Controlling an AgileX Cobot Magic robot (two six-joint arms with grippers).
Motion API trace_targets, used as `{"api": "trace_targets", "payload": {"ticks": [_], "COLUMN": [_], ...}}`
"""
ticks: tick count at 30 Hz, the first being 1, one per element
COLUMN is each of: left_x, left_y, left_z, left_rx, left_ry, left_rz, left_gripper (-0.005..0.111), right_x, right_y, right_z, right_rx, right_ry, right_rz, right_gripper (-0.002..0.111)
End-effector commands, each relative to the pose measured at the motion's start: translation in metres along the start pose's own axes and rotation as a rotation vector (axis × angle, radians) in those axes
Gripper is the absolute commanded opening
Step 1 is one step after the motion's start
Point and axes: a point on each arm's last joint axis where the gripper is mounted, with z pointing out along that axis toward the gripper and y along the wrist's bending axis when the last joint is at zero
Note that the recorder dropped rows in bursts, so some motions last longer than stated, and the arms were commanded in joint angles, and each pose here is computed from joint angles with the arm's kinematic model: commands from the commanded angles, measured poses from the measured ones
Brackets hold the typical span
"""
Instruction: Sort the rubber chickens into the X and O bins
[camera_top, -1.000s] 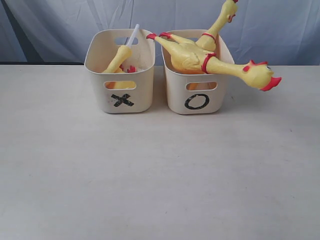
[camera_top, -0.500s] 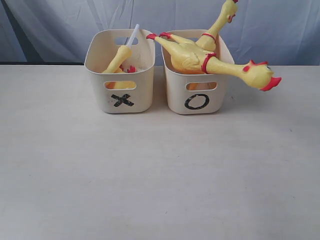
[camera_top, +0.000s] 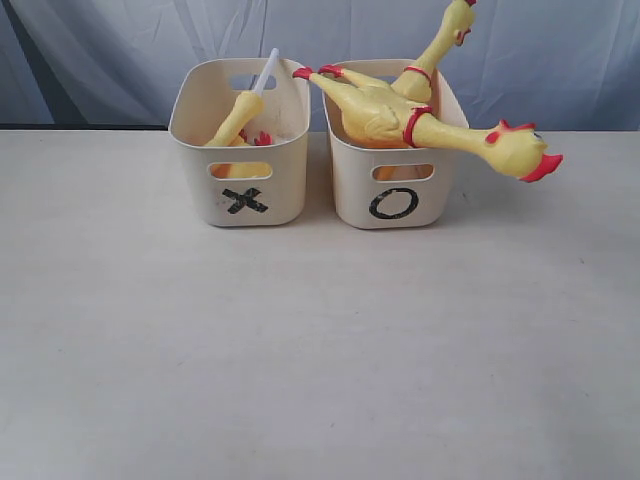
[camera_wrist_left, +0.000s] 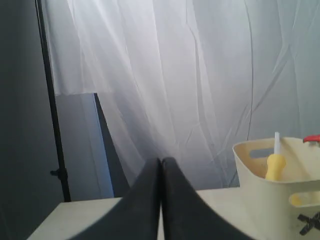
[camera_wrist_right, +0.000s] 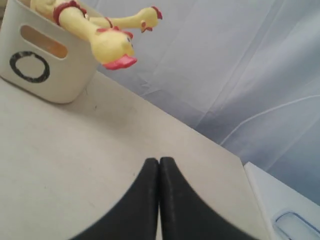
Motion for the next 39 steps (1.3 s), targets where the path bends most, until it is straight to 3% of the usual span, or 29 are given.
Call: {"api": "trace_targets", "payload": {"ticks": [1,6,13,20,23,28,39], "left_x": [0.02,0.044,0.073,0.079,0.079,0.079,0.079], "left_y": [-0.002,-0.005,-0.009,-0.01,-0.01,-0.01,-0.01], "left_z": [0.002,0.004,0.003,0.002,0.002,0.002,0.002], "left_rx": [0.0,0.009,0.021,0.029,0.028,0.029,0.029], "left_ry": [0.05,0.119,0.204,0.275,0.273,0.275,0.275], "left_rz": [0.011,0.011,0.011,0.011,0.011,0.011,0.011], "left_gripper": [0.0,0.0,0.0,0.0,0.0,0.0,0.0], "right_x": [0.007,0.011,0.008,0.007,0.008,0.014,0.014], "right_y": [0.0,0.002,0.005,0.006,0.005,-0.001,-0.001], "right_z": [0.001,0.001,0.001,0.001,0.001,0.0,0.0], "right_rx": [0.021,0.001,-0.026,-0.037,-0.027,0.019,0.018], "right_ry": [0.037,0.083,0.052,0.037,0.051,0.115,0.114], "right_rz": [-0.126,-0.206,-0.061,0.005,-0.056,-0.331,-0.325], "right_gripper": [0.0,0.0,0.0,0.0,0.0,0.0,0.0]}}
